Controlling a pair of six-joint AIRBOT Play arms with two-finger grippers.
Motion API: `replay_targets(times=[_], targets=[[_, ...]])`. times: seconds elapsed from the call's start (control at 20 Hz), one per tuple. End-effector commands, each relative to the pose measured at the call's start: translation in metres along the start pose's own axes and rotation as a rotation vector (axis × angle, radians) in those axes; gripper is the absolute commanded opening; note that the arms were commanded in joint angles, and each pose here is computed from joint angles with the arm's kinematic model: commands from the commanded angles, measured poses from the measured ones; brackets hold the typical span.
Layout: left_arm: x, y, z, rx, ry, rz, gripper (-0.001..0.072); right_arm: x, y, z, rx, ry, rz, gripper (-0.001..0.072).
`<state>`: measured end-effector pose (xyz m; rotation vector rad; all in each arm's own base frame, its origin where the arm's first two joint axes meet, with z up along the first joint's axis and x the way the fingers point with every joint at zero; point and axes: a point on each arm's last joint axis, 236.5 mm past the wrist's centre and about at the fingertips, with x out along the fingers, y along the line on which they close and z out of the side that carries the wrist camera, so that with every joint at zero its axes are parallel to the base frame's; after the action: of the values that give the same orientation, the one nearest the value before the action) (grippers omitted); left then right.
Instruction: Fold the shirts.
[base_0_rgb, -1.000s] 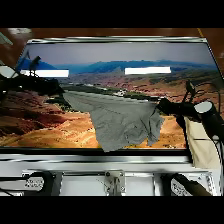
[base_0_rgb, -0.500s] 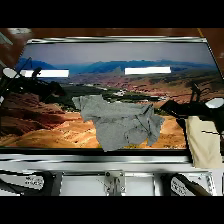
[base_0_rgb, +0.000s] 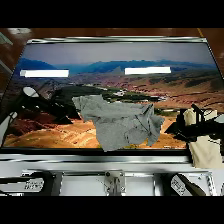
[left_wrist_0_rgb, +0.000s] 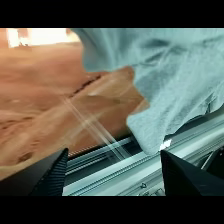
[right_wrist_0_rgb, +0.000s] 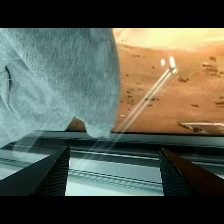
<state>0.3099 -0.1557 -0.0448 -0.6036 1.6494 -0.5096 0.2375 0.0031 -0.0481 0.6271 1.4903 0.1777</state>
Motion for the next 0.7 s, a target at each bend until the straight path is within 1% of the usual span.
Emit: replay_targets(times=[0.0,0.15,0.3,0.45,0.5,0.6,0.65], targets=[[0.054,-0.017,-0.017,0.053,0.018,0.004,0.065,0.012,0.0,-0.006,0.037,-0.004,0.033,0.0672],[0.082,-0.032,-0.019,0.076,0.028,-0.002,0.0649,0.012,0.0,-0.005,0.026,-0.005,0.033,0.0672],[0.105,-0.042,-0.02,0.053,0.043,-0.032,0.0649,0.012,-0.001,-0.003,0.026,-0.015,0.029,0.0672],[0.12,-0.046,-0.009,0.025,0.002,-0.045,0.0646,0.012,-0.002,-0.001,0.027,-0.023,0.026,0.0672],[0.123,-0.047,-0.004,0.014,-0.018,-0.05,0.0635,0.012,-0.002,-0.001,0.027,-0.023,0.026,0.0672],[0.128,-0.046,0.003,-0.002,-0.043,-0.051,0.0416,0.013,-0.002,-0.001,0.034,-0.025,0.025,0.0672],[0.13,-0.044,0.005,-0.011,-0.047,-0.05,0.037,0.016,-0.003,-0.002,0.031,-0.022,0.017,0.0672]])
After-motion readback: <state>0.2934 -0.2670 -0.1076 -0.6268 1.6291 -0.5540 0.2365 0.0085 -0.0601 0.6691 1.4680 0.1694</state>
